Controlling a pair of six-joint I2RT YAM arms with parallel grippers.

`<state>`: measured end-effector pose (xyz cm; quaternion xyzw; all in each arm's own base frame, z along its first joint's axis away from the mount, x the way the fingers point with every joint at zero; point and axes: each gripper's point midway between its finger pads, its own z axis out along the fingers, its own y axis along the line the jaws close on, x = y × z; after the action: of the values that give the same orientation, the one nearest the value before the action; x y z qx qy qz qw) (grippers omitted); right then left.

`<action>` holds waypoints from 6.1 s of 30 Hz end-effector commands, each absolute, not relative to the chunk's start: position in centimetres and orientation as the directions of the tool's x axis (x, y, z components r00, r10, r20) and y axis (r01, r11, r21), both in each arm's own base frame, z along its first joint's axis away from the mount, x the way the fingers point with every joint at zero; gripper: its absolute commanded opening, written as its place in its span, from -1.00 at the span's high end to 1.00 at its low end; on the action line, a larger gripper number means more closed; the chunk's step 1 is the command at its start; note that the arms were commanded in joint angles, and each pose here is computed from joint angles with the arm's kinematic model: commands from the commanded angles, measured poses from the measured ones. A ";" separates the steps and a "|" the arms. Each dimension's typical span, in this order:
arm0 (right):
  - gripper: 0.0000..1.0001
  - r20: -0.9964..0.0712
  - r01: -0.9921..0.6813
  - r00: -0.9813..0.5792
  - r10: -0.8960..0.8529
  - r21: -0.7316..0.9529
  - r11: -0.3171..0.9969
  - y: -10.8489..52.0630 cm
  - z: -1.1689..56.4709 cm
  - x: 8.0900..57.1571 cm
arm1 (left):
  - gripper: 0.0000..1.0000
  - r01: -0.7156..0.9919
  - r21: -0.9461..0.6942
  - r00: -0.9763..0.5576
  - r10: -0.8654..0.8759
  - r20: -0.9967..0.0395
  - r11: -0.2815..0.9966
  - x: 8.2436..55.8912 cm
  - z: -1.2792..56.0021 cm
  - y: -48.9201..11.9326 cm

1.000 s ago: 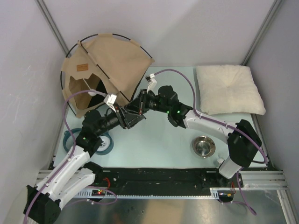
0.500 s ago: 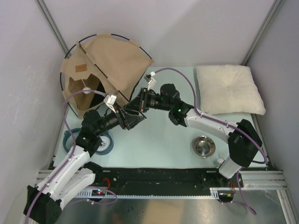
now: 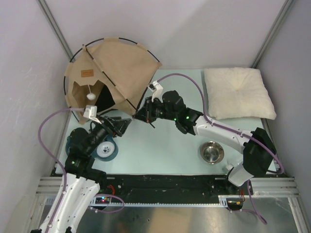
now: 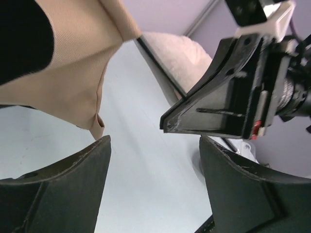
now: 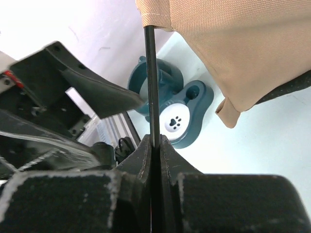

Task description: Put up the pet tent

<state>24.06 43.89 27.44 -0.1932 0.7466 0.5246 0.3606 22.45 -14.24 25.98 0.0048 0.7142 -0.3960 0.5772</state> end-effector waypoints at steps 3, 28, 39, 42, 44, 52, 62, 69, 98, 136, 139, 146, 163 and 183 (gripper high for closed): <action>1.00 -0.800 -0.702 -0.593 0.088 0.568 0.430 43.8 28.2 24.9 | -0.61 0.418 -0.559 -0.227 -0.513 -0.828 0.716 22.6 30.3 -12.2; 1.00 -0.855 -0.768 -0.517 -0.031 0.448 0.458 46.6 26.1 22.2 | 0.98 0.295 -0.711 -0.427 -0.578 -0.696 0.638 29.3 30.6 -14.2; -0.40 -0.860 -0.781 -0.501 -0.097 0.401 0.478 44.6 28.2 21.2 | 1.00 0.297 -0.654 -0.412 -0.524 -0.745 0.696 29.3 30.0 -13.7; -0.46 -0.839 -0.778 -0.525 -0.145 0.404 0.481 43.5 28.3 20.6 | 0.99 0.292 -0.643 -0.411 -0.515 -0.753 0.708 29.4 29.9 -13.5; -0.42 -0.814 -0.773 -0.547 -0.195 0.402 0.490 42.7 27.4 20.1 | 0.99 0.292 -0.640 -0.413 -0.510 -0.755 0.711 29.4 29.9 -13.5; -0.01 -0.720 -0.775 -0.598 -0.352 0.408 0.483 42.2 22.4 17.4 | 0.99 0.297 -0.637 -0.412 -0.506 -0.758 0.712 29.4 30.2 -13.5; 0.06 -0.729 -0.774 -0.603 -0.326 0.434 0.461 44.3 21.5 17.5 | 1.00 0.297 -0.642 -0.422 -0.505 -0.753 0.707 29.3 29.9 -13.6; 0.11 -0.731 -0.748 -0.615 -0.296 0.421 0.513 45.1 20.6 19.1 | 1.00 0.299 -0.644 -0.430 -0.503 -0.750 0.704 29.2 29.8 -13.7; 1.00 -0.778 -0.736 -0.610 -0.154 0.483 0.475 45.7 24.5 20.3 | 0.63 0.274 -0.636 -0.463 -0.481 -0.745 0.721 28.9 27.3 -13.6; 1.00 -0.608 -0.557 -0.792 0.053 0.755 0.346 43.9 31.1 20.5 | -0.33 0.292 -0.408 -0.327 -0.310 -0.892 0.865 24.2 22.1 -11.3; 1.00 -0.583 -0.537 -0.811 0.054 0.778 0.327 44.0 32.0 20.0 | -0.23 0.303 -0.362 -0.329 -0.260 -0.908 0.881 24.4 21.7 -11.9; 1.00 -0.566 -0.525 -0.822 0.057 0.792 0.311 43.9 33.2 19.6 | -0.27 0.208 -0.160 -0.285 -0.097 -0.954 0.965 25.4 20.5 -11.3; 1.00 -0.514 -0.487 -0.857 0.032 0.830 0.272 44.7 32.5 19.3 | -0.23 0.218 -0.008 -0.119 0.018 -0.993 0.976 26.6 23.1 -10.4; 1.00 -0.505 -0.488 -0.863 0.026 0.845 0.218 44.2 33.6 19.1 | 0.33 0.228 0.028 -0.145 0.062 -0.987 0.973 27.3 22.0 -10.9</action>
<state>19.51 44.25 29.93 -0.1357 0.7870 0.5707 0.1912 26.96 -10.82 21.07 0.0956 0.7647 -0.0687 0.6335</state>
